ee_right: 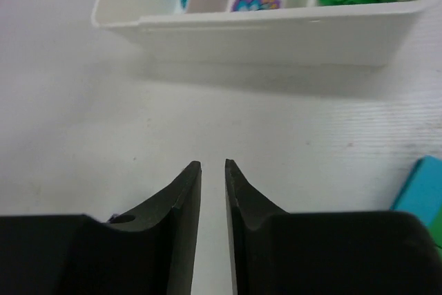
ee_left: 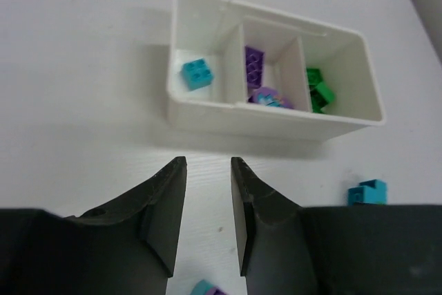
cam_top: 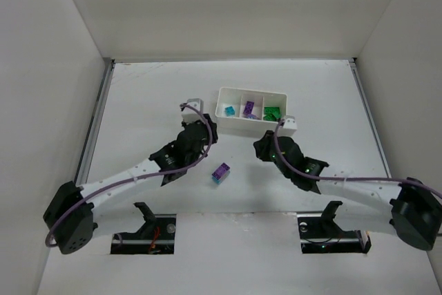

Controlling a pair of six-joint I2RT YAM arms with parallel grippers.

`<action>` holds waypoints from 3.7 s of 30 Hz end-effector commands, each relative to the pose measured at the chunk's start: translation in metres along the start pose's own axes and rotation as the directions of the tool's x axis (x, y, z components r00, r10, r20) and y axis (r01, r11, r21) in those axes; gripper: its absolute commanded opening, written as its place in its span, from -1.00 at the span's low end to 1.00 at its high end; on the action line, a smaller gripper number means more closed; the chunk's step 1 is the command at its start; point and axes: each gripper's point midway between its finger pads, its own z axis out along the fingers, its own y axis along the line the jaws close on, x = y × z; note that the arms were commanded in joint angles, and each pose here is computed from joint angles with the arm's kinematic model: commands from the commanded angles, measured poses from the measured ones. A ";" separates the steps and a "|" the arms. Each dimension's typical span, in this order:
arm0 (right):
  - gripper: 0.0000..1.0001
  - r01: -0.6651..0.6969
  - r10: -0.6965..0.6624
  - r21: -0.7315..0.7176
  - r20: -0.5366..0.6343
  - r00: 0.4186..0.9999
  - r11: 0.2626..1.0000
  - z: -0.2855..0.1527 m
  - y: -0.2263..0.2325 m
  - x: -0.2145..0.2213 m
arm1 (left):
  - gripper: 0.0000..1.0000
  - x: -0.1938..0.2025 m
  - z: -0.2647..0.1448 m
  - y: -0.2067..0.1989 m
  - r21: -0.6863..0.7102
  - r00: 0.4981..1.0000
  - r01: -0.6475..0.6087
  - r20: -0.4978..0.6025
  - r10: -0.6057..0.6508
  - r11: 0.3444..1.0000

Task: Sort the legos into containers by color

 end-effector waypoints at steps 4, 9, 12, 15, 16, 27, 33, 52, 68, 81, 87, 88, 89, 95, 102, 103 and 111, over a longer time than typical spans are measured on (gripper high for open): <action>0.13 0.176 -0.193 -0.177 -0.079 0.978 0.968 0.005 0.079 0.032 | -0.36 0.014 -0.028 0.076 -0.186 0.989 0.148 0.051 -0.141 0.971; 0.71 0.238 -0.268 -0.248 -0.098 0.958 0.939 -0.006 0.110 0.050 | -0.27 0.040 -0.036 0.110 -0.256 0.978 0.210 0.039 -0.207 0.944; 0.88 0.274 -0.311 -0.225 -0.151 0.938 0.935 -0.006 0.112 0.060 | -0.24 0.051 -0.036 0.123 -0.292 0.974 0.225 0.033 -0.225 0.930; 0.97 0.300 -0.336 -0.190 -0.198 0.921 0.935 -0.010 0.112 0.070 | -0.23 0.055 -0.037 0.129 -0.303 0.972 0.233 0.040 -0.232 0.924; 1.00 0.305 -0.340 -0.182 -0.205 0.918 0.935 -0.012 0.113 0.073 | -0.22 0.055 -0.038 0.130 -0.304 0.971 0.236 0.045 -0.234 0.923; 1.00 0.268 -0.285 -0.098 -0.309 0.907 0.958 -0.004 0.117 0.109 | -0.21 0.063 -0.037 0.125 -0.249 0.969 0.247 0.045 -0.244 0.937; 1.00 0.237 -0.247 -0.072 -0.336 0.909 0.969 -0.001 0.119 0.122 | -0.20 0.067 -0.037 0.126 -0.234 0.966 0.256 0.039 -0.254 0.938; 0.54 0.319 -0.316 -0.049 -0.336 0.887 0.947 -0.008 0.075 0.108 | -0.18 0.073 -0.042 0.123 -0.202 0.958 0.286 0.033 -0.286 0.936; -0.14 0.347 -0.345 -0.065 -0.372 0.862 0.936 -0.005 0.084 0.122 | -0.16 0.081 -0.040 0.112 -0.186 0.951 0.308 0.015 -0.310 0.933; -0.54 0.080 -0.106 -0.172 -0.145 0.984 0.982 -0.020 0.095 0.020 | 0.24 0.055 -0.043 0.062 0.063 0.889 0.455 0.020 -0.457 0.888; -0.53 -0.226 0.174 -0.424 -0.158 0.972 0.877 -0.028 0.116 -0.036 | 0.24 0.011 -0.056 0.021 0.343 0.729 0.639 0.013 -0.684 0.688; -0.52 -0.262 0.207 -0.446 -0.170 0.964 0.856 -0.026 0.118 -0.042 | 0.24 0.005 -0.059 0.014 0.381 0.706 0.654 0.003 -0.708 0.654; -0.52 -0.289 0.229 -0.469 -0.181 0.956 0.835 -0.024 0.120 -0.045 | 0.24 0.001 -0.060 0.009 0.404 0.694 0.660 -0.006 -0.720 0.634; -0.52 -0.412 0.323 -0.602 -0.257 0.911 0.684 -0.026 0.142 -0.059 | 0.24 -0.006 -0.066 -0.026 0.493 0.651 0.693 -0.115 -0.750 0.526; -0.51 -0.512 0.386 -0.654 -0.341 0.857 0.557 -0.030 0.153 -0.066 | 0.19 -0.004 -0.065 -0.040 0.504 0.637 0.707 -0.151 -0.756 0.495; -0.51 -0.526 0.392 -0.653 -0.356 0.848 0.545 -0.030 0.153 -0.065 | 0.17 -0.003 -0.064 -0.040 0.500 0.634 0.711 -0.152 -0.758 0.494; -0.51 -0.622 0.428 -0.623 -0.455 0.781 0.473 -0.023 0.154 -0.051 | 0.08 -0.015 -0.061 -0.037 0.522 0.609 0.709 -0.114 -0.785 0.475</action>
